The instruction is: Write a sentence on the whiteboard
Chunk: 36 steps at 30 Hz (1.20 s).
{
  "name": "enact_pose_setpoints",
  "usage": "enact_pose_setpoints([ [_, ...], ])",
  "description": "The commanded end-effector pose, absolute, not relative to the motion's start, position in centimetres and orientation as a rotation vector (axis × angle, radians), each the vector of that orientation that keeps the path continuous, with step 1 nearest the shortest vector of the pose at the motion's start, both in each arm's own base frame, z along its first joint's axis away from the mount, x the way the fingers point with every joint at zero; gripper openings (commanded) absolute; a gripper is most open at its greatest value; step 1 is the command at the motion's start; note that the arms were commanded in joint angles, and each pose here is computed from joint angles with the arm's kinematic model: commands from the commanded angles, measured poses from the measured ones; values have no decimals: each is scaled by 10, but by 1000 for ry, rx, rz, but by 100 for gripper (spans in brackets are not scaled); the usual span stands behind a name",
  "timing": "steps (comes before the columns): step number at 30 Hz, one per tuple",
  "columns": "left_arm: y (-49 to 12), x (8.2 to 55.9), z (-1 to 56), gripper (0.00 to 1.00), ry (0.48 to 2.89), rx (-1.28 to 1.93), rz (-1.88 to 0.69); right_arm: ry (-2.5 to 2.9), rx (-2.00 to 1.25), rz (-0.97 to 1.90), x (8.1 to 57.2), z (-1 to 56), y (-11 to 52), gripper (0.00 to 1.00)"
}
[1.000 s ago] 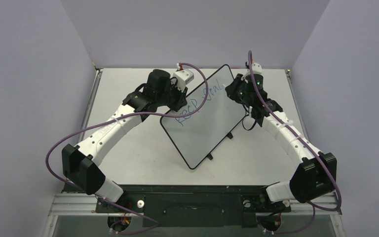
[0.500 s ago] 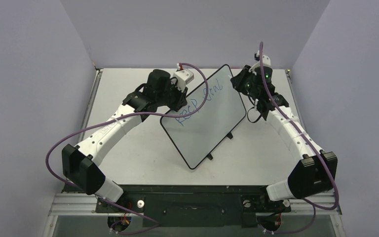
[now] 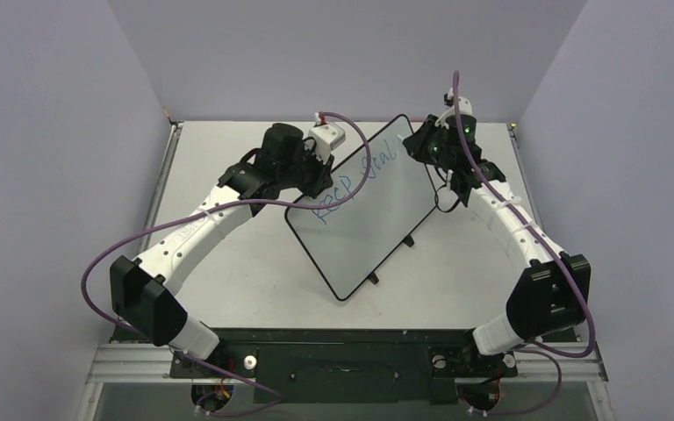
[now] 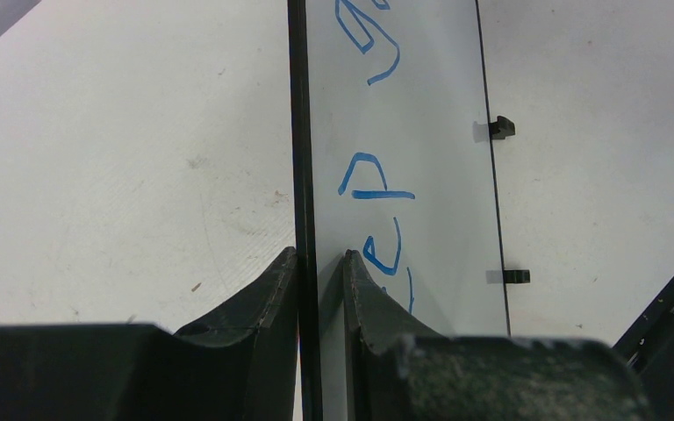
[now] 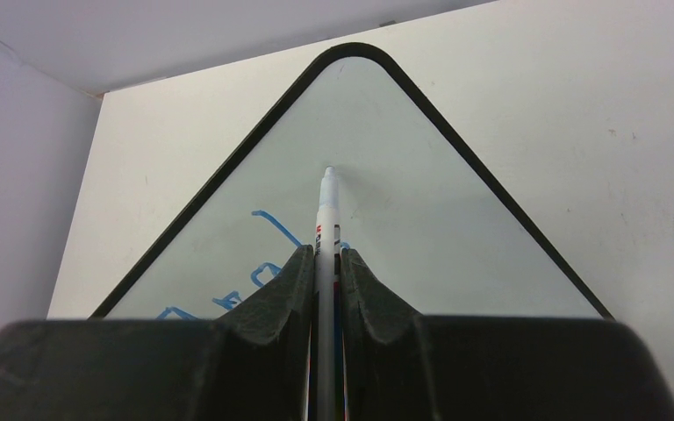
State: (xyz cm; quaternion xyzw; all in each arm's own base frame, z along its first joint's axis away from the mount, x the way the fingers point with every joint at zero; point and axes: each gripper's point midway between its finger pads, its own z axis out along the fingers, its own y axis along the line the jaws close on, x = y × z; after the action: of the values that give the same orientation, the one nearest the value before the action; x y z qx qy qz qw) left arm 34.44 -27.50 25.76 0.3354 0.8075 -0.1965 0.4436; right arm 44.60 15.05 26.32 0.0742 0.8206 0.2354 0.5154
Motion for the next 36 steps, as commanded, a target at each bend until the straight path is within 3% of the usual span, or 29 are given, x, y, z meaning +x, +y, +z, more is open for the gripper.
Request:
enact_pose_setpoints([
  [1, -276, 340, 256, 0, 1964, 927, -442, 1883, 163, 613, 457, 294, 156, 0],
  [36, -274, 339, 259, 0, 1959, 923, -431, 1962, 122, 665, 427, 258, 180, 0],
])
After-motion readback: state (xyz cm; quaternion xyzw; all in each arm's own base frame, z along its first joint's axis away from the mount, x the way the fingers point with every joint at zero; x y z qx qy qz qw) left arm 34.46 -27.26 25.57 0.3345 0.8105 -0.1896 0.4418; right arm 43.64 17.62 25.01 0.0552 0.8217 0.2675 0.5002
